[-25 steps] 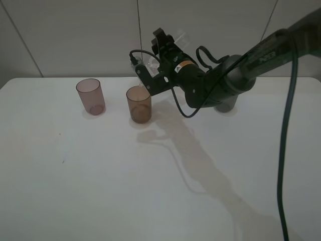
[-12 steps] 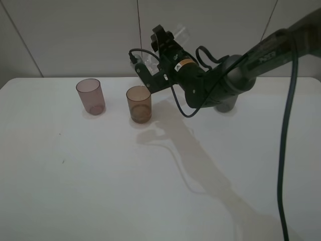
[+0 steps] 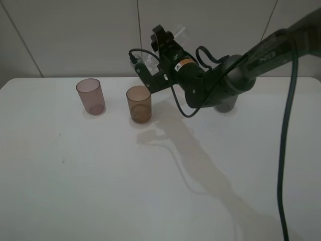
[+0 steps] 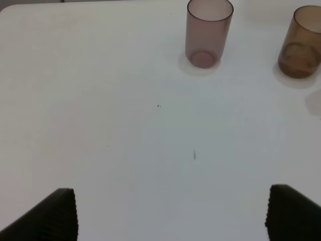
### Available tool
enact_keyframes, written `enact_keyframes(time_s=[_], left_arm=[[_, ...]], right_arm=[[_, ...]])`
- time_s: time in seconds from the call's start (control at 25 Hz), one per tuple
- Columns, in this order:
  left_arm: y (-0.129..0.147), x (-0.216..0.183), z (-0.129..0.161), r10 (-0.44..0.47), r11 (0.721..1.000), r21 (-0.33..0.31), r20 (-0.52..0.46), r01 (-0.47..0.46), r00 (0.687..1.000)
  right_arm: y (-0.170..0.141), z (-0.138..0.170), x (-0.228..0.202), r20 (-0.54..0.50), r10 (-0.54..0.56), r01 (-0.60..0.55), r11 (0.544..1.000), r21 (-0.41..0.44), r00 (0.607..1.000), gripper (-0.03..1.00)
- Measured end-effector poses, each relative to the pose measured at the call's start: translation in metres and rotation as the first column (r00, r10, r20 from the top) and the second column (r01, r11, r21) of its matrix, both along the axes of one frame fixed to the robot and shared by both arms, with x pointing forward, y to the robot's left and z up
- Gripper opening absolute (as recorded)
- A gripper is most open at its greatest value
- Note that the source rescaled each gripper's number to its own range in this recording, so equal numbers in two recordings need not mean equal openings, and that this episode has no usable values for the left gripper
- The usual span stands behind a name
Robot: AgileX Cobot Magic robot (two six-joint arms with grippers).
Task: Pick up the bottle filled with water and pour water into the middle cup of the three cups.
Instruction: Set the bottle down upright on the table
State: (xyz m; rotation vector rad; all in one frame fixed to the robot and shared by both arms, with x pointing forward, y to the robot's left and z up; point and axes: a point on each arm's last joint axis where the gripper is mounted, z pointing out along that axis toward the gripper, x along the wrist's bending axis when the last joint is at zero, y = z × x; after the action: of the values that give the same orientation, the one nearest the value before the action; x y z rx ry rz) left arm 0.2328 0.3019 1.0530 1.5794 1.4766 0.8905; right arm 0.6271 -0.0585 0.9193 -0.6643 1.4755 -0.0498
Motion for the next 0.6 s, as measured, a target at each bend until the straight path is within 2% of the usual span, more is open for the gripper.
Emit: enact_keyframes(time_s=[0.36,0.6], left_arm=[[0.000,0.000,0.000,0.000,1.000,0.000,0.000,0.000,1.000],[0.000,0.000,0.000,0.000,1.000,0.000,0.000,0.000,1.000]], right_arm=[[0.000,0.000,0.000,-0.008,-0.001,0.001,1.000,0.017,1.000,0.00],[0.003,0.011,-0.005,-0.097,-0.049,0.065,0.983,0.172,0.994,0.00]])
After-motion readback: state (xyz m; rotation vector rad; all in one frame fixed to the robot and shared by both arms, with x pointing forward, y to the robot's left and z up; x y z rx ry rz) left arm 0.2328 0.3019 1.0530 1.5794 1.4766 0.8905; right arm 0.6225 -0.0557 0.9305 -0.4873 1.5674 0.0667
